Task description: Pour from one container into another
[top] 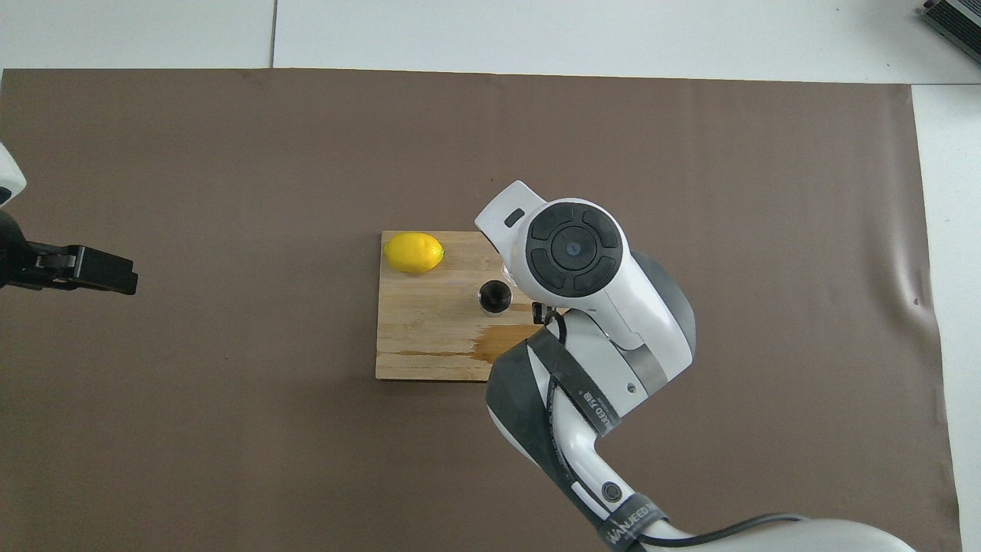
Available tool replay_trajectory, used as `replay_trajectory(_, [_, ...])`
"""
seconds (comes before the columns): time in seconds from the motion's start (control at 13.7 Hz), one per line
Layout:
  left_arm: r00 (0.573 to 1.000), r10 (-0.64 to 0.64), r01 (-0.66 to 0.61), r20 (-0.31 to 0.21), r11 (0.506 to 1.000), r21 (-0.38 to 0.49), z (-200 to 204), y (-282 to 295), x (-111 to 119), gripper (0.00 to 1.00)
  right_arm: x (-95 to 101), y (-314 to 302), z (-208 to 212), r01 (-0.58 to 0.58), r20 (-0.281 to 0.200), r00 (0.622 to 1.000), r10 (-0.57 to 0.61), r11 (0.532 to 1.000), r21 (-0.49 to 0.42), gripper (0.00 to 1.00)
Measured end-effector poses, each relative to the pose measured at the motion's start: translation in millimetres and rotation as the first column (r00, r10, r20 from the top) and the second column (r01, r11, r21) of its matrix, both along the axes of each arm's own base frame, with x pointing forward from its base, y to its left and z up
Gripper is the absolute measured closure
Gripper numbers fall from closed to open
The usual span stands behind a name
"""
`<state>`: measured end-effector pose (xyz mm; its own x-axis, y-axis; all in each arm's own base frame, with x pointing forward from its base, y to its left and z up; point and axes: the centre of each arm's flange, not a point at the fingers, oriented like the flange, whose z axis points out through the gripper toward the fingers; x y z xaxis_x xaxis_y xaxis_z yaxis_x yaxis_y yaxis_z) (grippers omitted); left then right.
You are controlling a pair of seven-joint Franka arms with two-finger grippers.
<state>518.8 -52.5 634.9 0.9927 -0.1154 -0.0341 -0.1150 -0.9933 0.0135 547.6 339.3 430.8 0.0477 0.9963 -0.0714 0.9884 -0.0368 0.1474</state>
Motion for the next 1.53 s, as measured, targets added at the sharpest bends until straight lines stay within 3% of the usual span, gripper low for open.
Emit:
replay_trajectory(0.37, [1.000, 0.000, 0.000, 0.000, 1.000, 0.000, 0.0, 0.0, 0.0, 0.00, -7.2, 11.1, -2.1, 0.036, 0.053, 0.998, -0.032, 0.997, -0.065, 0.51])
replay_trajectory(0.88, [1.000, 0.000, 0.000, 0.000, 1.000, 0.000, 0.0, 0.0, 0.0, 0.00, -18.7, 24.2, -4.3, -0.008, 0.101, 0.995, 0.026, 0.985, -0.174, 0.51])
replay_trajectory(1.53, [1.000, 0.000, 0.000, 0.000, 1.000, 0.000, 0.0, 0.0, 0.0, 0.00, -33.2, 36.6, -9.6, -0.051, 0.096, 0.993, 0.075, 0.970, -0.236, 0.51])
